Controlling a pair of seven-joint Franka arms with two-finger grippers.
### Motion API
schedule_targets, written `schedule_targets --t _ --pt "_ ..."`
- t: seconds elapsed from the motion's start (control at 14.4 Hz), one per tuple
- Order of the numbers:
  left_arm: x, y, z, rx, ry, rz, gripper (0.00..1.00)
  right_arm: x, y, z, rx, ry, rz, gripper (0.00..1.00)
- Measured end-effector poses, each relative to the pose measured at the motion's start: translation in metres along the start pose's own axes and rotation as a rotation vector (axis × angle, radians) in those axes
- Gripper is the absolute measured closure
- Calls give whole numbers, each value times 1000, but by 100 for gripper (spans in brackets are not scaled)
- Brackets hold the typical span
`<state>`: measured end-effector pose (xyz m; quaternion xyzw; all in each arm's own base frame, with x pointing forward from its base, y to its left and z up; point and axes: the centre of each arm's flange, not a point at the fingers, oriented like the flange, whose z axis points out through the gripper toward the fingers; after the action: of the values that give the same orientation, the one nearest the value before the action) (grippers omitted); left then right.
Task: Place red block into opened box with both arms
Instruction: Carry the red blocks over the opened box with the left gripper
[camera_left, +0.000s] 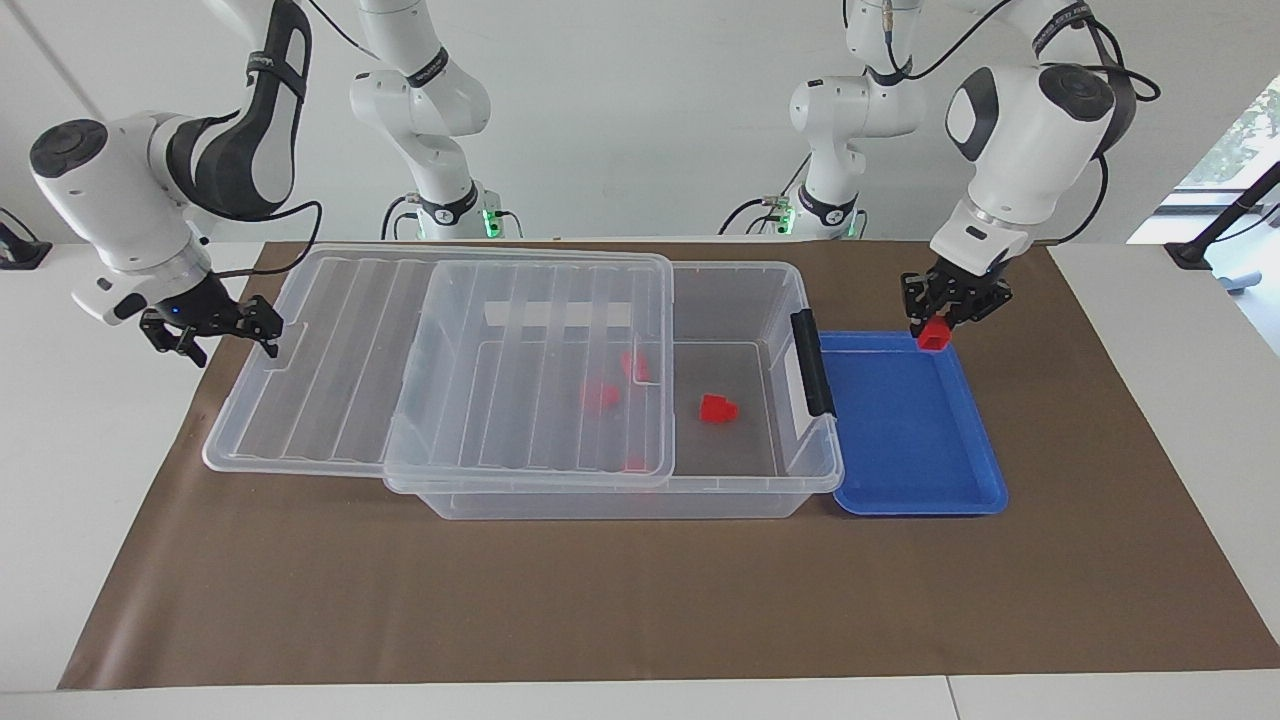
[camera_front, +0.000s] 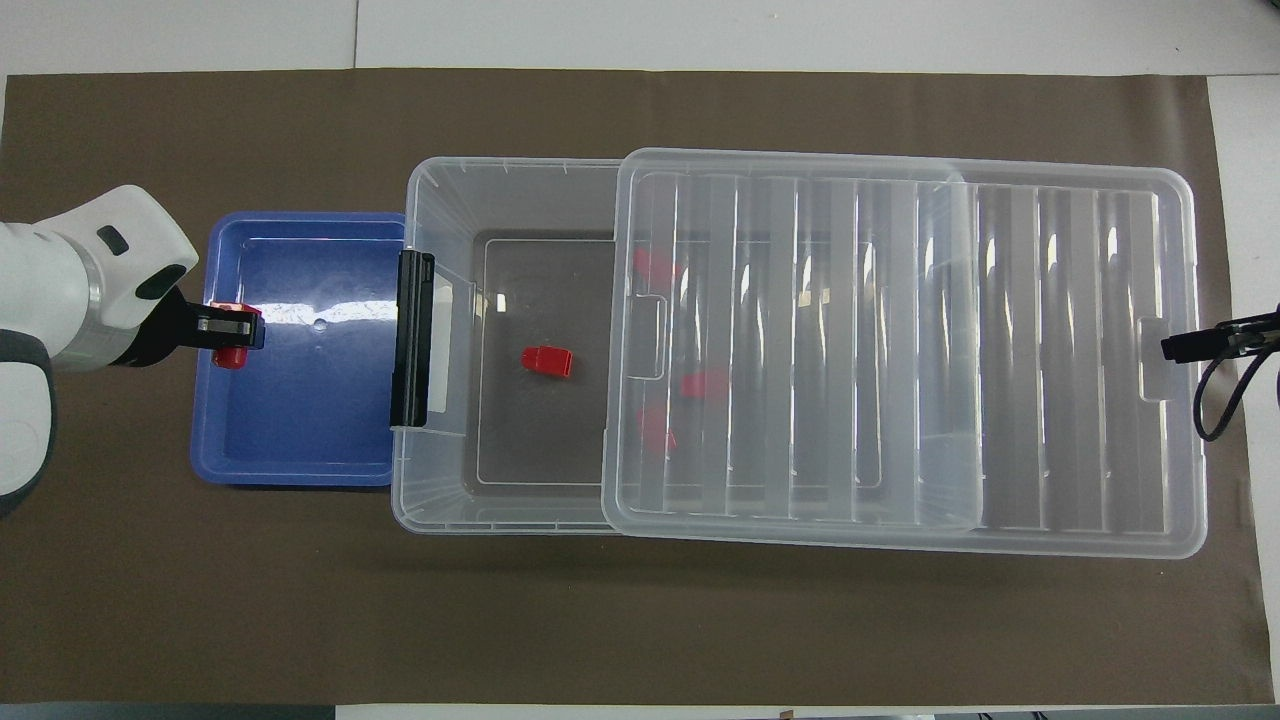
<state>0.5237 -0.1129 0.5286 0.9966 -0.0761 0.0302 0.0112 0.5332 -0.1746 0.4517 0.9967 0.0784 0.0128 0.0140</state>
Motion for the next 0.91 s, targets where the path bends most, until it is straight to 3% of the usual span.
schedule_targets --t 0.49,0.63,0.91 --pt "-35 164 2 -11 -9 8 66 -2 4 0 -1 0 -11 0" --pt "-42 188 13 -15 -11 -1 66 -3 6 1 0 -1 -12 0" --pt "-42 209 75 -28 -11 -19 66 -3 7 1 -1 -2 -12 0"
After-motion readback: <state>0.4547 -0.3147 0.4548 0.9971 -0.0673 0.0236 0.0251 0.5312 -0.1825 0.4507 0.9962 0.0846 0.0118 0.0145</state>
